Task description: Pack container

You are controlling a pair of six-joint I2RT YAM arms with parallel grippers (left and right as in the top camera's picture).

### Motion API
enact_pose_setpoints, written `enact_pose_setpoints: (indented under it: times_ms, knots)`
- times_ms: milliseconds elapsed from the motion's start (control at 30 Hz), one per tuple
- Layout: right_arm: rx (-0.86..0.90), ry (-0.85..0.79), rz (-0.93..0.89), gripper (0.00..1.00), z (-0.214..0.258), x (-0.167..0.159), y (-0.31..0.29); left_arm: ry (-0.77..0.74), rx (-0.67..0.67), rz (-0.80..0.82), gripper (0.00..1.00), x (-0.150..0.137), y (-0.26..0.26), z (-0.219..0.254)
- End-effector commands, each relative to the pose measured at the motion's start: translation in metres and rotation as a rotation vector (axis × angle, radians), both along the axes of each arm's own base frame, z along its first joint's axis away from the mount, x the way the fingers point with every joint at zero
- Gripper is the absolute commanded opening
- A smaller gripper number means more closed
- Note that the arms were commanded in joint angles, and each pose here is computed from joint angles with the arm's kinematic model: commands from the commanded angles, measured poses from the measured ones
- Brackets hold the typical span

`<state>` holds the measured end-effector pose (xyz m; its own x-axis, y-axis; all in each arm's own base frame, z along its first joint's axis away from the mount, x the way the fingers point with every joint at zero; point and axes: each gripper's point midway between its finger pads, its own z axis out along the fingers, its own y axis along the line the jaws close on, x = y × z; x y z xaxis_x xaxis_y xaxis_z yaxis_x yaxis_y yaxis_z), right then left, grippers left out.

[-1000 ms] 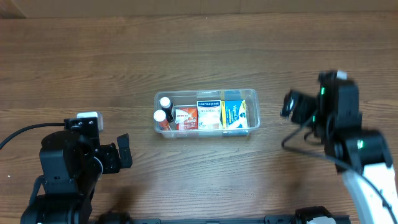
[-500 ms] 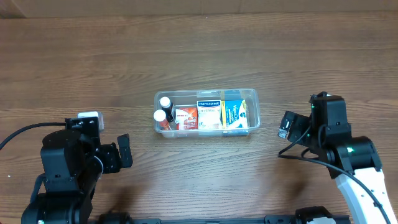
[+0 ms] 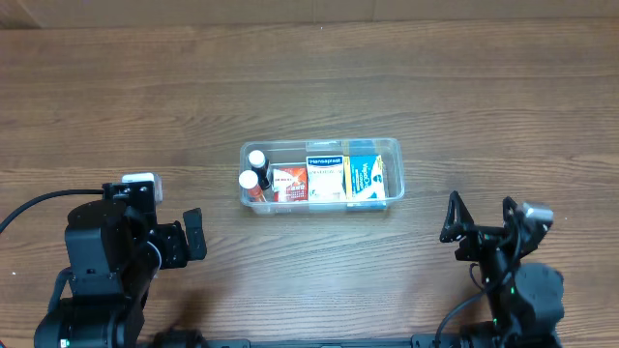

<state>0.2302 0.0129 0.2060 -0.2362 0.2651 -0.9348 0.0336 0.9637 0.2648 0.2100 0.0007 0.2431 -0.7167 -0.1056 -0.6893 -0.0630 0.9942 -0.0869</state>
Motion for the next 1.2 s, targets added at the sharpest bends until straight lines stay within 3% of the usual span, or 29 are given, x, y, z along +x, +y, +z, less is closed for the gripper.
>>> enact_pose_setpoints:
  times_ms: [0,167,333,933,1067,1167]
  knots:
    - [-0.004,-0.14,-0.007,1.0,0.001,-0.003,-0.002,-0.008,-0.004,0.012,1.0,0.0,0.001,0.002]
    - [-0.009,-0.341,-0.024,1.0,0.0,0.013,-0.005,-0.008,-0.004,0.012,1.0,0.0,0.001,0.002]
    - [-0.122,-0.223,0.042,1.0,-0.036,0.016,0.003,-0.008,-0.004,0.012,1.0,0.0,0.001,0.002]
    - [-0.118,-0.225,0.044,1.0,-0.035,0.016,0.004,-0.014,-0.004,0.012,1.0,-0.001,0.001,0.003]
    - [-0.118,-0.224,0.044,1.0,-0.035,0.016,0.004,-0.049,0.002,0.011,1.0,-0.016,0.001,0.005]
    - [-0.118,-0.224,0.044,1.0,-0.035,0.016,0.004,-0.127,0.005,0.012,1.0,-0.03,0.0,-0.024]
